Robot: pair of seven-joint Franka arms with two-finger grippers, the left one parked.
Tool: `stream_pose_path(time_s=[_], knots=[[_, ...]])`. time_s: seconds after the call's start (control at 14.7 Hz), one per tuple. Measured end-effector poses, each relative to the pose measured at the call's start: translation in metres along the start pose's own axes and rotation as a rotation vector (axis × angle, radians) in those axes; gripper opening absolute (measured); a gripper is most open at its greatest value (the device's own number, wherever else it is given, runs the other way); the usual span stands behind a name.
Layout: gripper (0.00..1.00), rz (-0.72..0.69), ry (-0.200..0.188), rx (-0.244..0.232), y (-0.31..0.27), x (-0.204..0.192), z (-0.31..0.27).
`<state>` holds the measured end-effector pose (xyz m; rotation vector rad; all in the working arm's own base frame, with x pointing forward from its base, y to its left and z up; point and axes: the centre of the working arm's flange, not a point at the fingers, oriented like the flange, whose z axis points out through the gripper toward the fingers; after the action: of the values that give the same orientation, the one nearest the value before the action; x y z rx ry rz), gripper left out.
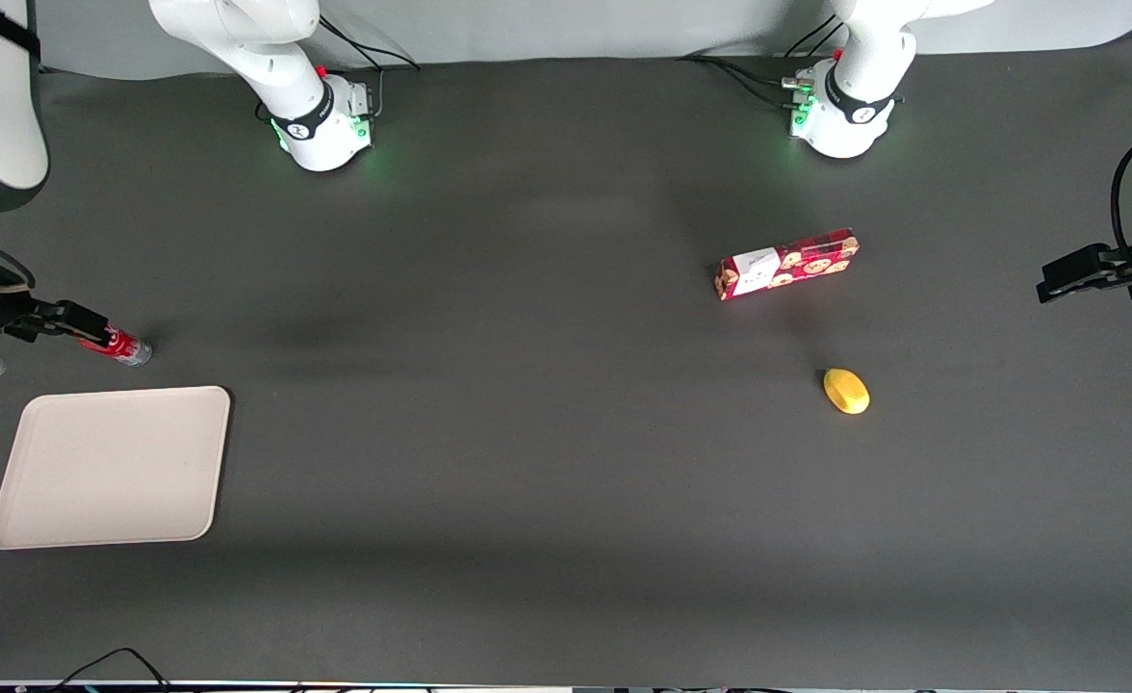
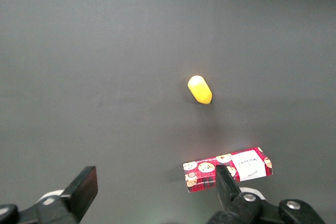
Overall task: Place coke bottle on tray
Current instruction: 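Move the open right gripper down over the red Coca-Cola bottle's cap end, then close the right gripper around the bottle's neck and lift it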
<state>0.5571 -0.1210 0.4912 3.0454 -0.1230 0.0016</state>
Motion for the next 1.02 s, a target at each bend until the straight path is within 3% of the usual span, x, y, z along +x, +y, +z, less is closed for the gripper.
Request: stream_pose_path(time_s=[0.34, 0.68, 1.02], knots=[[1.0, -0.057, 0.017, -0.013, 0.104, -0.03, 0.051], [1.0, -0.104, 0.067, -0.034, 0.135, -0.065, 0.121], [1.0, -0.117, 0.064, -0.041, 0.162, -0.091, 0.149]])
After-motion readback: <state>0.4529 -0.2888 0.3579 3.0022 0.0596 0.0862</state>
